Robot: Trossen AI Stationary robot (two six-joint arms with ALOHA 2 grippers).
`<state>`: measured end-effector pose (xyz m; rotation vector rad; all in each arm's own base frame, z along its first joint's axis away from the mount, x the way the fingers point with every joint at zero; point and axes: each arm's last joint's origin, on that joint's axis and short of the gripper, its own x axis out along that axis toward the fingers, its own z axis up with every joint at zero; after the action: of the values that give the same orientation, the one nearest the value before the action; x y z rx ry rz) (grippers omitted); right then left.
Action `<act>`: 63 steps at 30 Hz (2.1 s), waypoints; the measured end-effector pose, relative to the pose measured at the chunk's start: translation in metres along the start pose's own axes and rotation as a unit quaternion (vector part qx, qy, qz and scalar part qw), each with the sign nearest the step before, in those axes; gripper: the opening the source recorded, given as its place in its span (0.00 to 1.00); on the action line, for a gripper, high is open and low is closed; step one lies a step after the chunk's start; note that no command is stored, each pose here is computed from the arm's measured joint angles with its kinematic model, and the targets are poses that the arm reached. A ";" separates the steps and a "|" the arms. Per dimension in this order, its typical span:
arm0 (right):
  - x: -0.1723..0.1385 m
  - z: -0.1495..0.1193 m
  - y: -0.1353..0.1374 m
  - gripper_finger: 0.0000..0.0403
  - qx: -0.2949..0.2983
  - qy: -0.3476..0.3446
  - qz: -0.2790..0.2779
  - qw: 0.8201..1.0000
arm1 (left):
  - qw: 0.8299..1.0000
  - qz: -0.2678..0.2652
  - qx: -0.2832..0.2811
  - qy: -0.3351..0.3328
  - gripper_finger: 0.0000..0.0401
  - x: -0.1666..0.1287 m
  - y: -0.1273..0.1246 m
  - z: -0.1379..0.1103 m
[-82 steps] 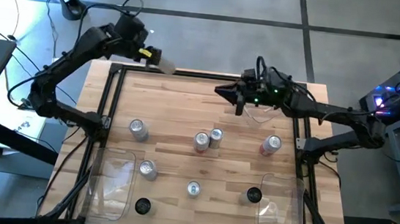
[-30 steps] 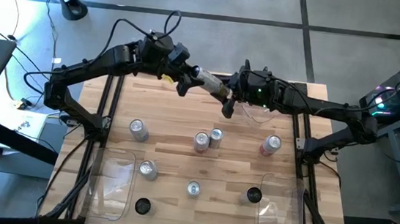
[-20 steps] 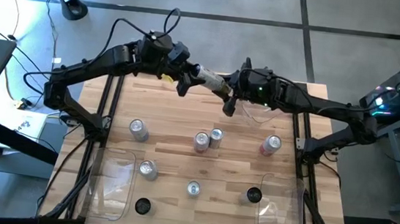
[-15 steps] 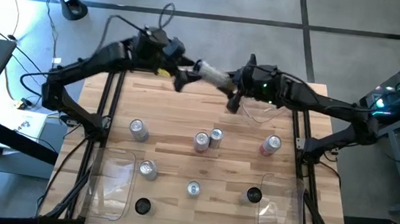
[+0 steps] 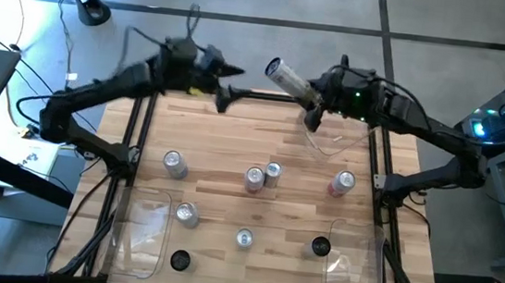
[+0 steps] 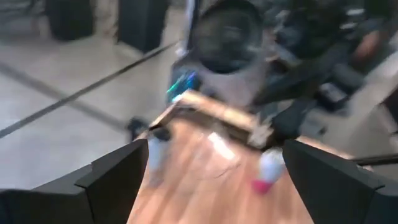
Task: Sort soda cans
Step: Put the top left white-yellow soda can into the top transparent bin
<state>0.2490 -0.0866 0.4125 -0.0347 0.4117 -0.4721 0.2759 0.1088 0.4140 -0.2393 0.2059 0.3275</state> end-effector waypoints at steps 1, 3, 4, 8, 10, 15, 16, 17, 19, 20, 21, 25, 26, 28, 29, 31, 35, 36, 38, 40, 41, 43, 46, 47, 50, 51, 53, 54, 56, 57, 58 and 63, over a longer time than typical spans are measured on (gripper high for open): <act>0.003 -0.004 0.000 0.59 0.008 -0.004 0.005 1.000 | 1.000 -0.012 -0.008 -0.010 0.91 0.007 -0.002 -0.009; 0.007 -0.011 0.000 0.59 0.028 -0.028 0.022 0.999 | 0.999 -0.031 -0.026 -0.031 0.91 0.017 -0.005 -0.025; 0.008 -0.013 0.000 0.59 0.040 -0.042 0.031 0.998 | 0.998 -0.039 -0.035 -0.041 0.91 0.021 -0.005 -0.029; 0.018 -0.027 0.004 0.59 0.095 -0.107 0.061 0.988 | 0.991 -0.061 -0.059 -0.100 0.91 0.024 -0.008 -0.032; 0.024 -0.032 0.008 0.59 0.119 -0.144 0.076 0.979 | 0.988 -0.069 -0.056 -0.124 0.91 0.022 -0.010 -0.028; 0.028 -0.031 0.019 0.59 0.170 -0.232 0.113 0.951 | 0.983 -0.077 -0.042 -0.162 0.91 0.020 -0.011 -0.021; 0.029 -0.031 0.022 0.59 0.173 -0.238 0.120 0.948 | 0.983 -0.075 -0.036 -0.164 0.91 0.020 -0.011 -0.021; 0.032 -0.032 0.027 0.59 0.173 -0.237 0.124 0.948 | 0.983 -0.070 -0.031 -0.165 0.91 0.020 -0.011 -0.021; 0.036 -0.033 0.036 0.59 0.171 -0.229 0.135 0.949 | 0.982 -0.069 -0.031 -0.171 0.91 0.022 -0.011 -0.021; 0.038 -0.033 0.040 0.59 0.174 -0.227 0.136 0.949 | 0.982 -0.075 -0.033 -0.170 0.91 0.022 -0.011 -0.021; 0.040 -0.033 0.043 0.59 0.174 -0.228 0.140 0.948 | 0.981 -0.077 -0.031 -0.174 0.91 0.022 -0.012 -0.021; 0.051 -0.036 0.053 0.59 0.174 -0.218 0.142 0.950 | 0.978 -0.099 -0.020 -0.182 0.91 0.023 -0.020 -0.020; 0.054 -0.038 0.055 0.59 0.175 -0.216 0.144 0.950 | 0.978 -0.102 -0.014 -0.183 0.91 0.023 -0.022 -0.021; 0.056 -0.039 0.057 0.59 0.181 -0.213 0.148 0.949 | 0.976 -0.104 -0.014 -0.188 0.91 0.023 -0.025 -0.020; 0.055 -0.038 0.058 0.59 0.182 -0.217 0.150 0.947 | 0.975 -0.106 -0.015 -0.193 0.91 0.023 -0.026 -0.020; 0.054 -0.036 0.060 0.59 0.183 -0.225 0.154 0.944 | 0.974 -0.107 -0.015 -0.199 0.91 0.022 -0.027 -0.019; 0.053 -0.035 0.063 0.59 0.190 -0.230 0.151 0.942 | 0.976 -0.102 -0.032 -0.191 0.77 0.023 -0.026 -0.020; 0.053 -0.035 0.064 0.59 0.195 -0.230 0.153 0.941 | 0.976 -0.100 -0.036 -0.190 0.70 0.023 -0.025 -0.020; 0.053 -0.035 0.065 0.60 0.203 -0.229 0.152 0.940 | 0.976 -0.100 -0.043 -0.189 0.55 0.023 -0.024 -0.019; 0.053 -0.036 0.065 0.70 0.209 -0.223 0.152 0.940 | 0.976 -0.100 -0.045 -0.188 0.54 0.023 -0.021 -0.019; 0.053 -0.037 0.065 0.76 0.215 -0.218 0.146 0.941 | 0.977 -0.097 -0.042 -0.187 0.54 0.023 -0.020 -0.019; 0.050 -0.037 0.064 0.87 0.214 -0.210 0.142 0.943 | 0.979 -0.088 -0.041 -0.178 0.54 0.023 -0.015 -0.020; 0.041 -0.036 0.059 0.96 0.212 -0.202 0.138 0.946 | 0.984 -0.068 -0.033 -0.163 0.54 0.019 -0.007 -0.021; 0.036 -0.035 0.056 0.97 0.211 -0.202 0.137 0.947 | 0.985 -0.062 -0.032 -0.158 0.54 0.018 -0.005 -0.020; 0.023 -0.034 0.046 0.98 0.209 -0.191 0.128 0.951 | 0.987 -0.048 -0.030 -0.148 0.54 0.015 0.001 -0.021; 0.019 -0.035 0.043 0.98 0.208 -0.182 0.122 0.953 | 0.988 -0.047 -0.022 -0.147 0.54 0.015 0.002 -0.021; 0.010 -0.035 0.038 0.98 0.205 -0.177 0.118 0.955 | 0.990 -0.050 0.003 -0.132 0.54 0.016 0.003 -0.023; 0.006 -0.035 0.035 0.98 0.199 -0.174 0.117 0.957 | 0.991 -0.051 0.016 -0.119 0.54 0.016 0.002 -0.025; -0.002 -0.035 0.032 0.98 0.187 -0.172 0.115 0.960 | 0.994 -0.047 0.044 -0.089 0.54 0.021 0.000 -0.029; -0.004 -0.037 0.031 0.98 0.184 -0.165 0.115 0.962 | 0.995 -0.046 0.056 -0.075 0.54 0.024 -0.001 -0.030; -0.005 -0.038 0.031 0.98 0.181 -0.157 0.114 0.964 | 0.995 -0.045 0.066 -0.058 0.54 0.027 -0.002 -0.033; -0.007 -0.042 0.029 0.98 0.156 -0.142 0.084 0.974 | 0.992 -0.041 0.109 -0.050 0.54 0.046 -0.009 -0.028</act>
<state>0.2394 -0.0549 0.3731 0.2324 0.0551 -0.3538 0.3169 0.1062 0.3786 -0.0143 0.1322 0.2327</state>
